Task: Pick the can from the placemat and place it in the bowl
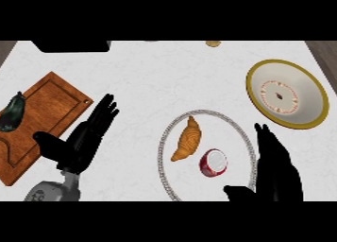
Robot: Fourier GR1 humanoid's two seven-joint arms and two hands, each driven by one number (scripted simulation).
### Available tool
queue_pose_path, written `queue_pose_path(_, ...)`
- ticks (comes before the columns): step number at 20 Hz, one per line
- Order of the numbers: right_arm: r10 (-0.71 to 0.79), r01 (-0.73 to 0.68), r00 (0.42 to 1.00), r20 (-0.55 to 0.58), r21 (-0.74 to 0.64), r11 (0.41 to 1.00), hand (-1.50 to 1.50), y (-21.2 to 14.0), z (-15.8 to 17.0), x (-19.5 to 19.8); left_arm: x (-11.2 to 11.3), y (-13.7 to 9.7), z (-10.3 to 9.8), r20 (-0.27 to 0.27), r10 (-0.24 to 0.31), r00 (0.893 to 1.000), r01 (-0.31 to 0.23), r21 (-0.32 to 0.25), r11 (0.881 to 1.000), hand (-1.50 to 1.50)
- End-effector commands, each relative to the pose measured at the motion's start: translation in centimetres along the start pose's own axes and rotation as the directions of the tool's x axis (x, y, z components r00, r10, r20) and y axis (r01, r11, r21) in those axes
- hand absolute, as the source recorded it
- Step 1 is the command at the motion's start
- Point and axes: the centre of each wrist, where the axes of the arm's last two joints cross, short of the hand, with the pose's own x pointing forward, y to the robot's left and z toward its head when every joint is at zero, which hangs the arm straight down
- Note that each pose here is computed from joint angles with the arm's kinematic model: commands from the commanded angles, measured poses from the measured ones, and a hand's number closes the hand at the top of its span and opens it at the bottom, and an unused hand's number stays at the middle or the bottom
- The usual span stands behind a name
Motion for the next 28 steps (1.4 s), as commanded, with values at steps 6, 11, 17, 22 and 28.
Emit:
queue_pose_path(6, 0.122, -0.082, 0.956, -0.265, 0.155, 0.985, -1.50, 0.2, 2.5, 6.9, 0.7, -2.9, -1.2, 0.005, 0.018, 1.000, -0.018, -0.034, 0.999, 0.00)
queue_pose_path(11, 0.175, -0.108, 0.917, -0.359, 0.198, 0.974, -1.50, 1.5, 0.7, 5.7, 0.8, -0.7, -1.4, 0.008, -0.005, 1.000, 0.005, -0.010, 1.000, 0.00)
queue_pose_path(17, 0.218, -0.112, 0.884, -0.414, 0.267, 0.957, -1.50, 1.5, -1.0, 4.8, 0.3, -0.6, -0.2, 0.009, 0.000, 1.000, 0.001, -0.026, 1.000, 0.00)
queue_pose_path(22, 0.259, -0.140, 0.885, -0.387, 0.310, 0.940, -1.50, 2.7, 0.0, 4.7, 1.6, -0.5, -1.0, 0.006, -0.004, 1.000, 0.004, -0.028, 1.000, 0.00)
queue_pose_path(28, 0.272, -0.157, 0.880, -0.389, 0.301, 0.941, -1.50, 3.2, -2.6, 6.1, 1.6, -2.0, -2.2, 0.004, -0.001, 1.000, 0.001, -0.023, 1.000, 0.00)
